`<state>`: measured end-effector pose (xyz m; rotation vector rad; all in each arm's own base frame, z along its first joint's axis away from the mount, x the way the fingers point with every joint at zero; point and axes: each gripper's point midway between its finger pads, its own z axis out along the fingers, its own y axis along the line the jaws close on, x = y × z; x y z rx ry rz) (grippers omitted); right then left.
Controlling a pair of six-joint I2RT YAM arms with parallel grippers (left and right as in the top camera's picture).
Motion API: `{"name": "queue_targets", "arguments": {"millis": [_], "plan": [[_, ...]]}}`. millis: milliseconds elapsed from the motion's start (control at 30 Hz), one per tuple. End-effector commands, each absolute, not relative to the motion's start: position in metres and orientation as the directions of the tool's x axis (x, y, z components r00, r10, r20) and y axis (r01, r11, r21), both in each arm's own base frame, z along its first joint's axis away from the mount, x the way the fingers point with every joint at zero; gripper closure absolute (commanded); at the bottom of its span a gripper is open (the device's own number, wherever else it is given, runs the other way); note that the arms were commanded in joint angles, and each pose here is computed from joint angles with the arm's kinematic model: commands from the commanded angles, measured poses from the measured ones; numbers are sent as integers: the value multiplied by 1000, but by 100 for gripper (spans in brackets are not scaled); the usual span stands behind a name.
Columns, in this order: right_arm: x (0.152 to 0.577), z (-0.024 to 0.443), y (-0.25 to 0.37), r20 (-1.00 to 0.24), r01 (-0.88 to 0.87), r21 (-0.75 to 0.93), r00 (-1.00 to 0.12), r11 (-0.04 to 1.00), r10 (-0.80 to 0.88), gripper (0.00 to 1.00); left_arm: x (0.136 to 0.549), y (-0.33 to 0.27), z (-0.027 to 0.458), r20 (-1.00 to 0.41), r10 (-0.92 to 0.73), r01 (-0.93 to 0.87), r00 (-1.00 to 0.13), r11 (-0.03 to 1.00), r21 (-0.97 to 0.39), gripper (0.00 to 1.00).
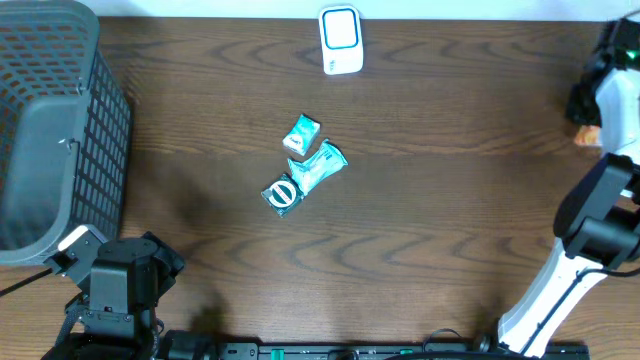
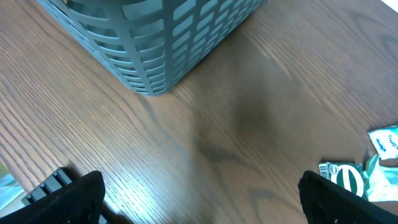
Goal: Scan the item barcode
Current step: 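Carry the orange pack right and drop it at the table's right edge, then move the right gripper back over the green wipes pack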
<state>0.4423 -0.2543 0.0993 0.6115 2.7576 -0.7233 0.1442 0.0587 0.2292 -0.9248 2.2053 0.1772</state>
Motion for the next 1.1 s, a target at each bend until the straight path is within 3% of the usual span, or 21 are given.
{"name": "queue_targets", "arguments": {"millis": [0, 33, 133, 200, 400, 533, 633, 800, 1067], "plan": [[427, 97, -273, -303, 486, -439, -872, 755, 385, 55, 143, 62, 230, -678, -572, -682, -461, 718, -142, 2], [425, 97, -274, -298, 486, -440, -872, 755, 388, 51, 143, 62, 230, -678, -572, -682, -461, 718, -142, 2], [423, 96, -273, -290, 484, -439, -874, 757, 390, 16, 143, 62, 230, -678, -572, -681, -461, 718, -142, 2], [429, 94, -264, -291, 476, -410, -877, 778, 383, 7, 143, 62, 230, -678, -572, -682, -461, 718, -142, 2], [466, 80, -186, -285, 369, -104, -901, 924, 328, 8, 143, 62, 230, -678, -572, -682, -461, 718, -142, 2], [486, 80, -119, -279, 250, 112, -921, 962, 272, 8, 143, 62, 230, -678, -572, -682, -461, 718, -142, 2], [495, 84, -71, -277, 157, 240, -935, 958, 223, 2, 143, 62, 230, -678, -572, -681, -461, 718, -142, 2], [495, 94, 17, -249, 4, 435, -961, 900, 124, 1, 143, 62, 230, -678, -572, -682, -461, 718, -142, 2], [459, 94, 133, -169, -159, 524, -982, 836, -81, 1, 143, 62, 230, -678, -572, -682, -461, 718, -142, 2]]}}
